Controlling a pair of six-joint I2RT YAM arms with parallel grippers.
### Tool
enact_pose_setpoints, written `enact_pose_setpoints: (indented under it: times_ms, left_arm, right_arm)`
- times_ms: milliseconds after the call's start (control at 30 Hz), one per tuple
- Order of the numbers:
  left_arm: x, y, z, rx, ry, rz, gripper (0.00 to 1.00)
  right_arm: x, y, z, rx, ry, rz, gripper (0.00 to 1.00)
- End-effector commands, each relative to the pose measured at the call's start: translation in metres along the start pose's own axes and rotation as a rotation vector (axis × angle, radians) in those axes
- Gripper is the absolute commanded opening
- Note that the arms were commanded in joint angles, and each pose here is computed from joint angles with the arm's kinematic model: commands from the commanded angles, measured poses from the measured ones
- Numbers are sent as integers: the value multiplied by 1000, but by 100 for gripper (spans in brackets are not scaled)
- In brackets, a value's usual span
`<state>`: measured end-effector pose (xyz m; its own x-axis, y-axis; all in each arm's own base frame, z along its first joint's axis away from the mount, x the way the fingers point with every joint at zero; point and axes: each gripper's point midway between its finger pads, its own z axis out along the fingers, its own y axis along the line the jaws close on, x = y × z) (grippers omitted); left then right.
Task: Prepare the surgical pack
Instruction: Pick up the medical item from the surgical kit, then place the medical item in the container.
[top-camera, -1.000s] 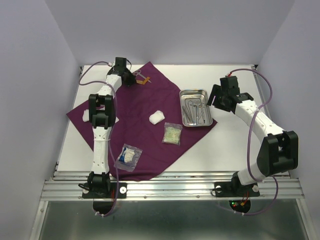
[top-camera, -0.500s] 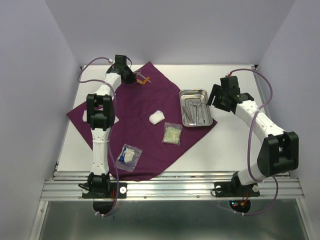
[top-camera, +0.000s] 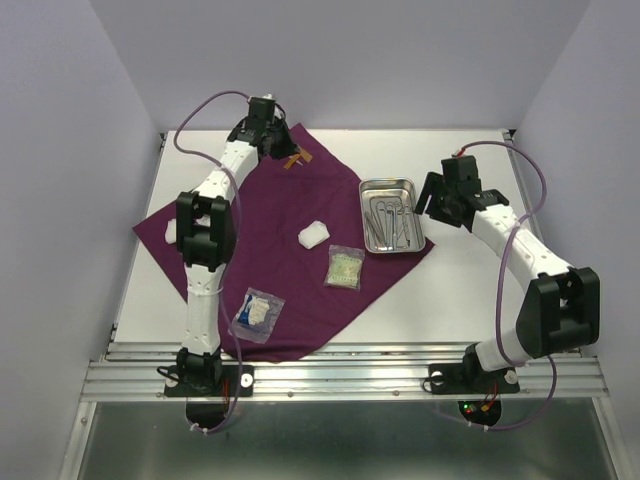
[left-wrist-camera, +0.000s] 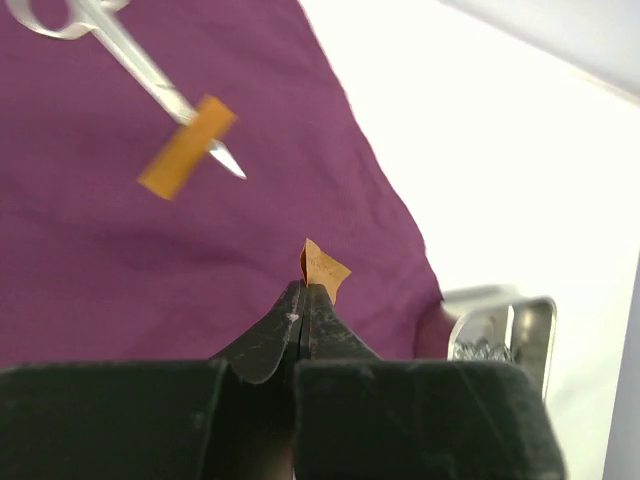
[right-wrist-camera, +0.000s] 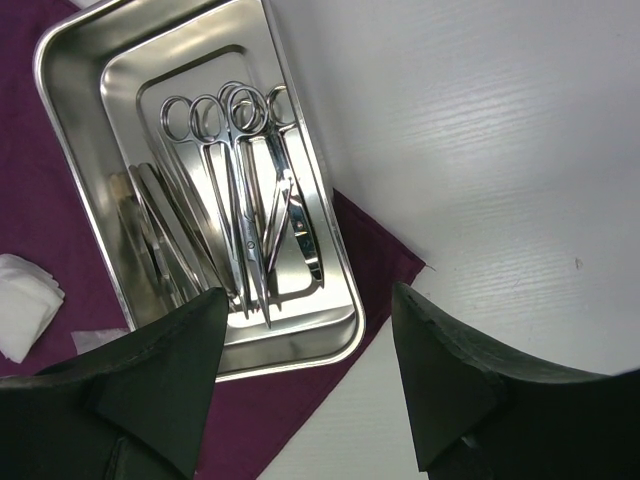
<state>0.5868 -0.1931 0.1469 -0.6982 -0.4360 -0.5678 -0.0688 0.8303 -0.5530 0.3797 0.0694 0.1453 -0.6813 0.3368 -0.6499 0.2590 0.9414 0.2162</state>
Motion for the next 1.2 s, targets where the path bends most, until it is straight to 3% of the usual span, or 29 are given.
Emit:
enact_pose_setpoints:
  times_ms: [0, 200, 433, 867, 1167]
  left_arm:
    - [24, -78, -31, 184, 48, 166, 0]
    - [71, -150, -34, 324, 121, 251, 0]
    - [114, -189, -23, 375, 172, 270, 0]
    - [142, -211, 0, 264, 88, -97, 0]
    - [144, -186, 24, 134, 16, -307, 0]
  right_arm:
    - [-17, 6, -10, -33, -69, 27, 72]
    - [-21, 3, -16, -28, -98, 34, 71]
    - [-21, -4, -26, -13, -130, 44, 72]
    - [-32, -22, -49, 36, -241, 87, 73]
    - [-29, -25, -50, 43, -240, 75, 73]
